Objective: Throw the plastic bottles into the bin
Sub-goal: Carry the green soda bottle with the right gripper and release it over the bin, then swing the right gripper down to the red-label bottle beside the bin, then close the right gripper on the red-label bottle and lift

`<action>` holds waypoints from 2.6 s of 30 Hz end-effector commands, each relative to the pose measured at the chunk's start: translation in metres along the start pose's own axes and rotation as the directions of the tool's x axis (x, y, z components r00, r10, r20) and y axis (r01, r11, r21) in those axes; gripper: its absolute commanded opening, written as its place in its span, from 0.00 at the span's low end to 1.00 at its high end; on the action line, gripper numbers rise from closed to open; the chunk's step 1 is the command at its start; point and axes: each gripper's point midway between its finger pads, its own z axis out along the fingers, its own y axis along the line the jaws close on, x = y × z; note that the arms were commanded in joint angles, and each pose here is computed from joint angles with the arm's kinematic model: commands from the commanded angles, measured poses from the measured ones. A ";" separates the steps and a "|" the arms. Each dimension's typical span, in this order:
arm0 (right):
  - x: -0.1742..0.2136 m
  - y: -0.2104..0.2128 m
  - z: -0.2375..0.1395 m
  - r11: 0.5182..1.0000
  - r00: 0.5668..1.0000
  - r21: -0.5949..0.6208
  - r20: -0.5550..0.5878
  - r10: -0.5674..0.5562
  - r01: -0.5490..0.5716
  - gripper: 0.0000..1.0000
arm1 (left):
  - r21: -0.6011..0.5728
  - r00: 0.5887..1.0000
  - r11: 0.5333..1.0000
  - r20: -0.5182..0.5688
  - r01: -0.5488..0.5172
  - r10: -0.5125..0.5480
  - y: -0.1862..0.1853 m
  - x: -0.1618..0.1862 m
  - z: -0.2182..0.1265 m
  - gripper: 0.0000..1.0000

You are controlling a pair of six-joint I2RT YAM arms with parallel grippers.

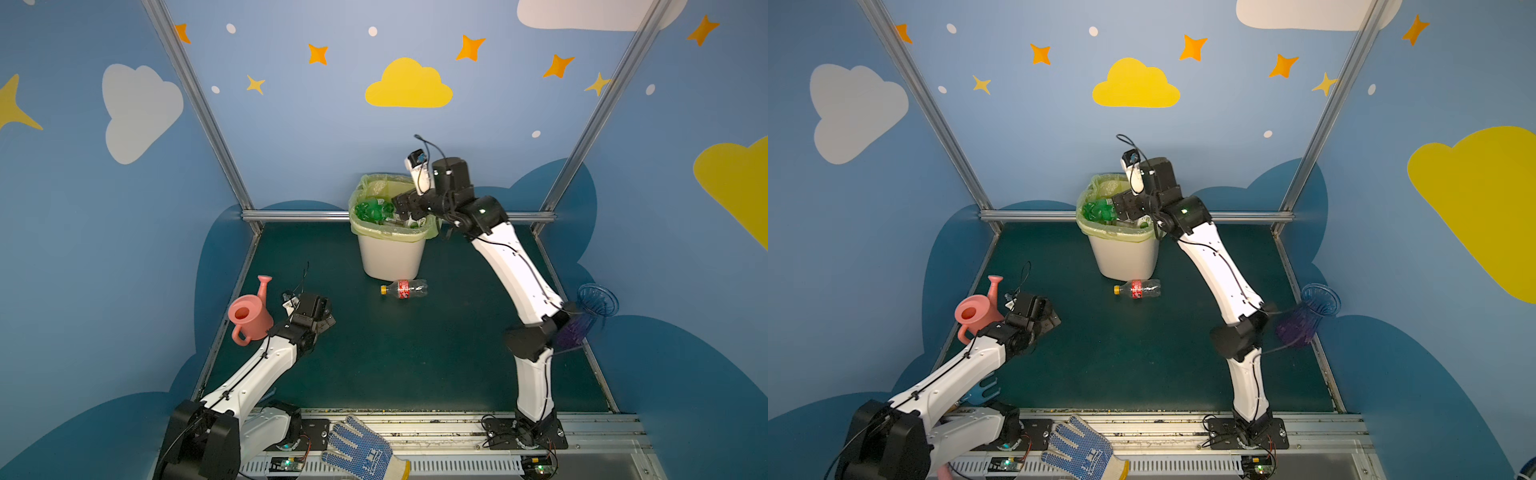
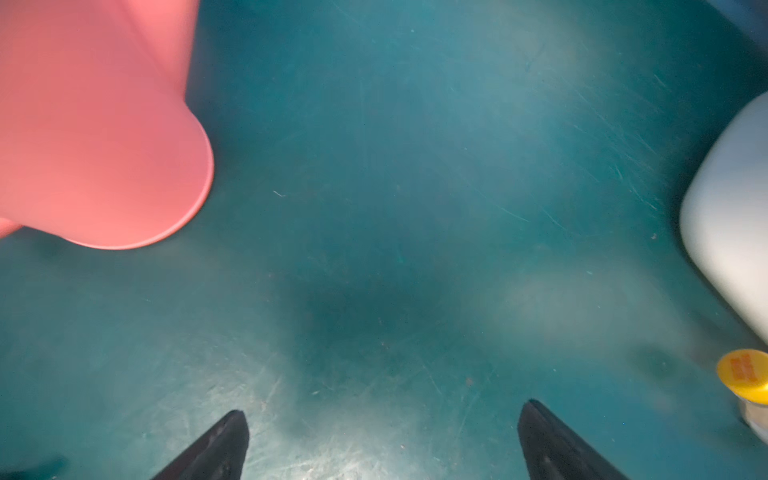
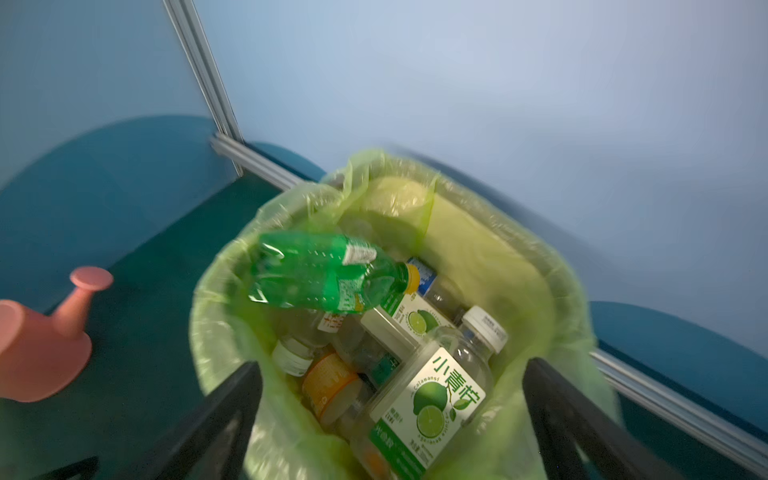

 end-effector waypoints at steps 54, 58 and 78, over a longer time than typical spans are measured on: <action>0.389 0.041 0.072 0.116 -0.017 0.416 -0.303 0.953 -0.902 0.98 | 0.041 0.790 0.791 0.098 -0.611 0.605 -0.098 0.014 -0.011 1.00; 0.396 0.039 0.074 0.098 -0.038 0.459 -0.278 0.960 -0.883 0.98 | 0.024 0.796 0.797 0.087 -0.603 0.600 -0.090 0.017 -0.009 1.00; 0.439 0.025 0.082 0.182 0.003 0.615 -0.280 0.960 -0.767 0.86 | 0.016 0.814 0.816 0.086 -0.577 0.574 -0.085 0.017 -0.010 1.00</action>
